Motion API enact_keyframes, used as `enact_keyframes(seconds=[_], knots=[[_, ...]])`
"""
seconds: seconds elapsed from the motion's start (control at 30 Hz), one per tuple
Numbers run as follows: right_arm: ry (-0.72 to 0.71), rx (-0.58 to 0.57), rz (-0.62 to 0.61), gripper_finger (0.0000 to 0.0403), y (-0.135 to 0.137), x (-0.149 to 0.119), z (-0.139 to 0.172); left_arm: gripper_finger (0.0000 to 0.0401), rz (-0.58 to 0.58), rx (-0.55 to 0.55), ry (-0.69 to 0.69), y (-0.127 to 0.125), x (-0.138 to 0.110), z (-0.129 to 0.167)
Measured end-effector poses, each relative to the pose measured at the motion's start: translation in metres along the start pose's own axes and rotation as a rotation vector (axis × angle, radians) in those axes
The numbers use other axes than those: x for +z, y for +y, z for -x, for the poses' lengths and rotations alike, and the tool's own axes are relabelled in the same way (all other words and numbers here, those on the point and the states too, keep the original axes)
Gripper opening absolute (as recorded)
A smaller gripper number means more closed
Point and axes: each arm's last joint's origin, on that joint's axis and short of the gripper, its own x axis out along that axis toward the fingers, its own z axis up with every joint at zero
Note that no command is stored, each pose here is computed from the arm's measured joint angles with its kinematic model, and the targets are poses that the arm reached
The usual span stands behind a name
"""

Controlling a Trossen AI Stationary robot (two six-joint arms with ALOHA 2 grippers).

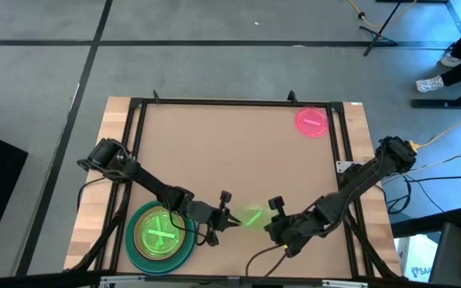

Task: Stack plastic plates
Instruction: Stack the light green plate on top of the light green plate

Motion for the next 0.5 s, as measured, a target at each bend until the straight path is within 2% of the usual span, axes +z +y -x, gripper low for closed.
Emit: enact_keyframes(seconds=[0.07,0.17,0.3,0.37,0.5], knots=[[0.008,-0.008,0.001,0.0025,0.0,-0.001,0.0,0.0012,0.0,-0.002,-0.001,0.0,0.0,0.0],[0.022,0.002,0.004,0.0057,0.0,-0.001,0.001,0.0006,0.003,0.001,-0.012,0.0,0.004,0.003],[0.103,0.117,0.004,0.0086,0.002,0.004,0.014,0.0015,0.003,0.034,-0.04,-0.005,0.017,0.014],[0.108,0.125,-0.011,0.0092,0.005,0.009,0.022,0.0016,-0.006,0.051,-0.031,-0.008,0.027,0.026],[0.13,0.091,0.049,0.0093,0.017,0.006,0.035,0.0017,0.021,0.083,0.03,-0.016,0.043,0.058]])
